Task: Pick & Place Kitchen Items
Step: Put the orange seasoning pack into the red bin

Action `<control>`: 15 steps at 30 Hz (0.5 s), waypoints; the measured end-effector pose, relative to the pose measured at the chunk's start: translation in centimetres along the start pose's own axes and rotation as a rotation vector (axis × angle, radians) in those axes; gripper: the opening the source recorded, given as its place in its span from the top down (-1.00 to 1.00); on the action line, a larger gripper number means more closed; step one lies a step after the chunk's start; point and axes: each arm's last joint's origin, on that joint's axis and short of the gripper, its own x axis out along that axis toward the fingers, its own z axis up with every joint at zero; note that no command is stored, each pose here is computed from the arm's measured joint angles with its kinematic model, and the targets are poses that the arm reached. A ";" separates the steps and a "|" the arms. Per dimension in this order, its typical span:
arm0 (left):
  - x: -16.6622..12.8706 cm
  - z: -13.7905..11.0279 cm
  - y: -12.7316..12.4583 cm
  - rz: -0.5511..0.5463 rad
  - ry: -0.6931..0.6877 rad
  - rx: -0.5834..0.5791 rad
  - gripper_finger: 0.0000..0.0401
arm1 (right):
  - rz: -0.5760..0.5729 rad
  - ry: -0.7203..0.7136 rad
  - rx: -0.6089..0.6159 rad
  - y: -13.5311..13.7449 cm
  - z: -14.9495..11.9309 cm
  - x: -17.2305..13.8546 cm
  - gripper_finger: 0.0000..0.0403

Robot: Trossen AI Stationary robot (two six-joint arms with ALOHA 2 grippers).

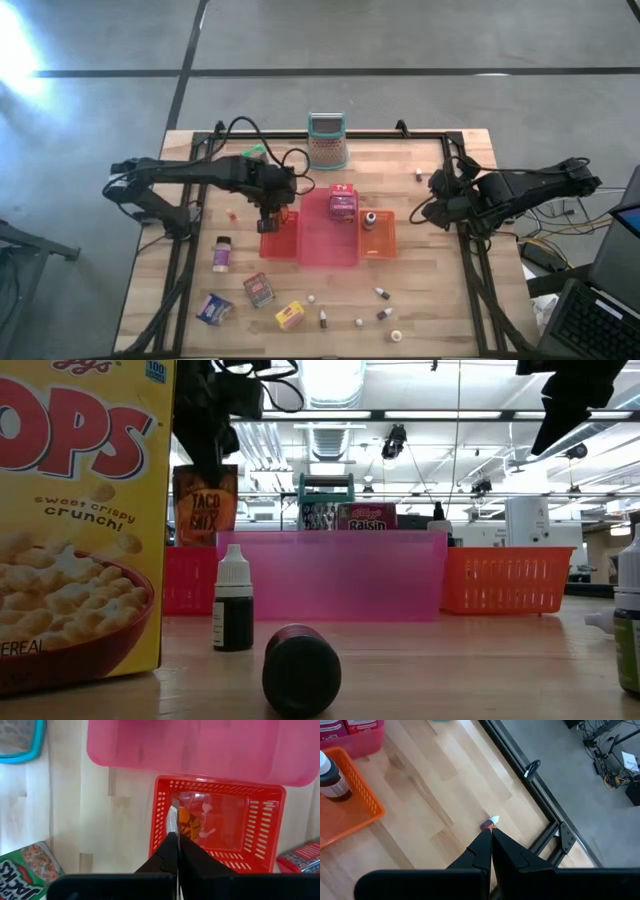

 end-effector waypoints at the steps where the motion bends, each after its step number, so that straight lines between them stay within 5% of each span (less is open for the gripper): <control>1: 0.1 0.0 0.0 -0.004 0.005 0.000 1.00 | 0.001 -0.001 0.000 0.0 0.0 0.0 0.96; 15: 1.9 0.2 -0.2 -0.033 0.027 0.000 1.00 | 0.013 -0.013 -0.009 0.1 0.2 0.0 0.96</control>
